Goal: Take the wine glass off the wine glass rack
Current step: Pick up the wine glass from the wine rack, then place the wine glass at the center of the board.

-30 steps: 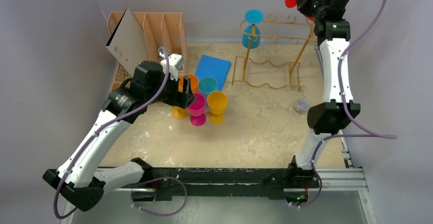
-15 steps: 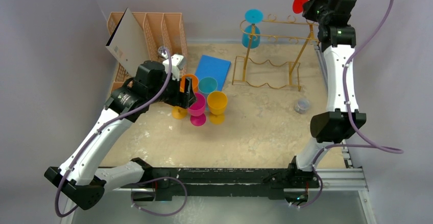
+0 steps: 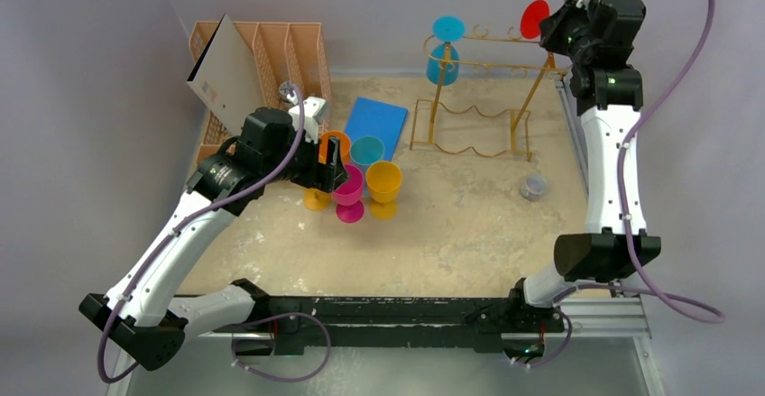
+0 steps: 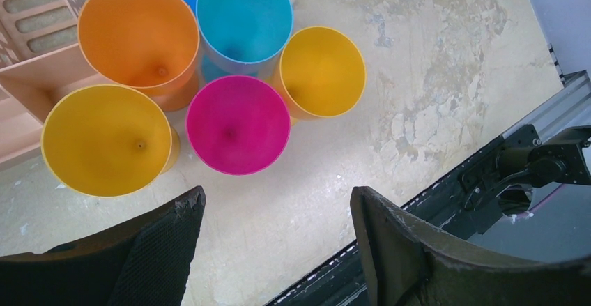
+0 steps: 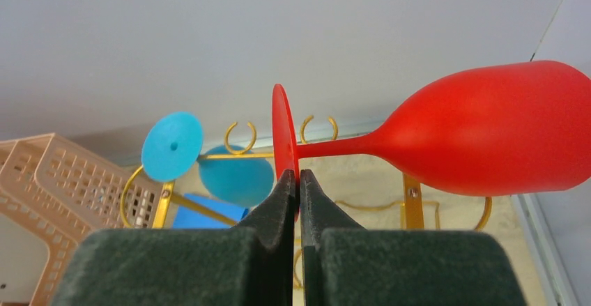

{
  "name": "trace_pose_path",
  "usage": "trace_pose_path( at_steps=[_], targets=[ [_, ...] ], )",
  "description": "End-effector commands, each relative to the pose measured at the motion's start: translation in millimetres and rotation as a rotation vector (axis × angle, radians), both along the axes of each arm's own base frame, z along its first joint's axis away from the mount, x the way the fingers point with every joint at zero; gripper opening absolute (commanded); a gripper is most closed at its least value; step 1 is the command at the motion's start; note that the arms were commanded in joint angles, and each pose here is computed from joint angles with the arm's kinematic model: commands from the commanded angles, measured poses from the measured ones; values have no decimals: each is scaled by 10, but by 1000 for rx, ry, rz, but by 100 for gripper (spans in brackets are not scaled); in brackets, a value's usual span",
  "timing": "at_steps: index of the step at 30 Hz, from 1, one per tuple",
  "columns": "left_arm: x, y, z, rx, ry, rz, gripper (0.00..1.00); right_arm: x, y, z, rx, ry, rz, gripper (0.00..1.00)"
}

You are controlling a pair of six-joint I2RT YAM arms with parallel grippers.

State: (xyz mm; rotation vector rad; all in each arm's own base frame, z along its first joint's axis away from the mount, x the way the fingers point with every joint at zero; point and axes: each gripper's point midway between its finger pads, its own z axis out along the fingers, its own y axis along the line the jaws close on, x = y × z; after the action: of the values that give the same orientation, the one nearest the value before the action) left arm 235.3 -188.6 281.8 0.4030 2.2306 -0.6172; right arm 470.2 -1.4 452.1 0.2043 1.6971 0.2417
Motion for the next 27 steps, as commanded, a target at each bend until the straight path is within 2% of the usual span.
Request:
trace_pose_path(
  at_steps=[1, 14, 22, 27],
  targets=[
    [48, -42, 118, -42, -30, 3, 75, -394, 79, 252, -5, -63, 35, 0],
    [39, -72, 168, -68, -40, -6, 75, -1372, 315, 22, 54, -32, 118, 0],
    [17, -125, 223, -118, -54, -17, 75, -1857, 707, -299, 237, 29, 280, 0],
    [22, -197, 239, -157, -55, -32, 75, -2048, 811, -530, 288, 96, 319, 0]
  ],
)
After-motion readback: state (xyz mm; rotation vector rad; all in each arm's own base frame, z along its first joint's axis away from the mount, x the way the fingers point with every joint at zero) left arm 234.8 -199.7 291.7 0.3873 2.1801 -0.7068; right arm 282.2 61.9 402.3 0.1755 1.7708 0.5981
